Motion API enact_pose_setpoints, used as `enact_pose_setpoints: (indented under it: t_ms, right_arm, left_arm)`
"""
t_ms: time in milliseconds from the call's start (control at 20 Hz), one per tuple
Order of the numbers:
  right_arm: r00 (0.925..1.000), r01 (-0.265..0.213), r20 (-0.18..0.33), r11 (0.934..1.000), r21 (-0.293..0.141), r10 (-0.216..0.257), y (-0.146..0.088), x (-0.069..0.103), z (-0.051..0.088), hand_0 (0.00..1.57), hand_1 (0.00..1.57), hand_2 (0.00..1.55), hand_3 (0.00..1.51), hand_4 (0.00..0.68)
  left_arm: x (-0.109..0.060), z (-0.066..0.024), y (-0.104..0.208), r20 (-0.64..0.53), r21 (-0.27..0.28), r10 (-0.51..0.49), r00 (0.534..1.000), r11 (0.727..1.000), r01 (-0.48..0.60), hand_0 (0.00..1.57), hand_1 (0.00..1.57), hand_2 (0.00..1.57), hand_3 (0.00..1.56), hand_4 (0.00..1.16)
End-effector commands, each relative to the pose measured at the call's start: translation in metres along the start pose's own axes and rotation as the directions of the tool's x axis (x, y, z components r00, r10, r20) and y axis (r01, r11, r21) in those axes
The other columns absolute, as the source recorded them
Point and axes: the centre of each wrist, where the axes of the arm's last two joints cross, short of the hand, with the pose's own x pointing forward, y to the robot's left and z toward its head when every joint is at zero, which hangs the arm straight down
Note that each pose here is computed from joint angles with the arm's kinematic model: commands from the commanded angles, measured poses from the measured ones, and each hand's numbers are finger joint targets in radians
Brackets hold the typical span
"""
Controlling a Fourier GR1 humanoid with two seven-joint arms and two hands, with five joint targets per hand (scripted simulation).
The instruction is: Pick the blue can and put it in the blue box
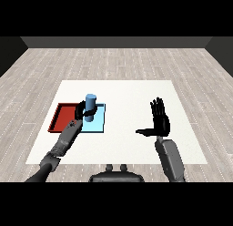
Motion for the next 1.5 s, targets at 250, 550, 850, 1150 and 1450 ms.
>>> enact_pose_setpoints:
  t_ms: [250, 550, 850, 1150, 1450]
  right_arm:
    - [0.9983, 0.030, -0.048, 0.9990, -0.034, -0.032, -0.035, -0.021, 0.003, 0.00, 0.00, 0.00, 0.00, 0.000]
    - [0.9990, -0.010, -0.044, 0.9979, -0.064, 0.007, -0.020, -0.020, -0.010, 0.00, 0.00, 0.00, 0.00, 0.000]
    - [0.9976, 0.053, -0.040, 0.9960, -0.072, -0.056, -0.035, -0.030, -0.004, 0.00, 0.00, 0.00, 0.00, 0.000]
    - [0.9997, 0.020, -0.016, 0.9992, -0.036, -0.020, -0.026, -0.015, -0.001, 0.00, 0.00, 0.00, 0.00, 0.000]
    - [0.9996, 0.026, 0.010, 0.9981, -0.055, -0.026, -0.017, -0.011, -0.014, 0.00, 0.00, 0.00, 0.00, 0.000]
  left_arm:
    - [-0.030, -0.0086, -0.002, -0.206, -0.077, -0.197, 0.958, 0.980, 0.185, 1.57, 1.57, 1.56, 1.46, 1.03]
    - [-0.044, 0.0200, -0.043, -0.344, -0.055, -0.196, 0.918, 0.981, 0.189, 1.25, 1.25, 1.22, 1.19, 0.94]
    - [-0.062, 0.0202, -0.013, -0.440, -0.052, -0.118, 0.890, 0.993, 0.106, 0.58, 0.58, 0.59, 0.51, 0.54]
    - [-0.057, 0.0159, -0.015, -0.447, -0.014, -0.228, 0.865, 0.969, 0.248, 0.00, 0.00, 0.00, 0.00, 0.00]
    - [-0.055, 0.0187, -0.022, -0.358, 0.132, -0.143, 0.923, 0.970, 0.202, 0.00, 0.00, 0.00, 0.00, 0.00]
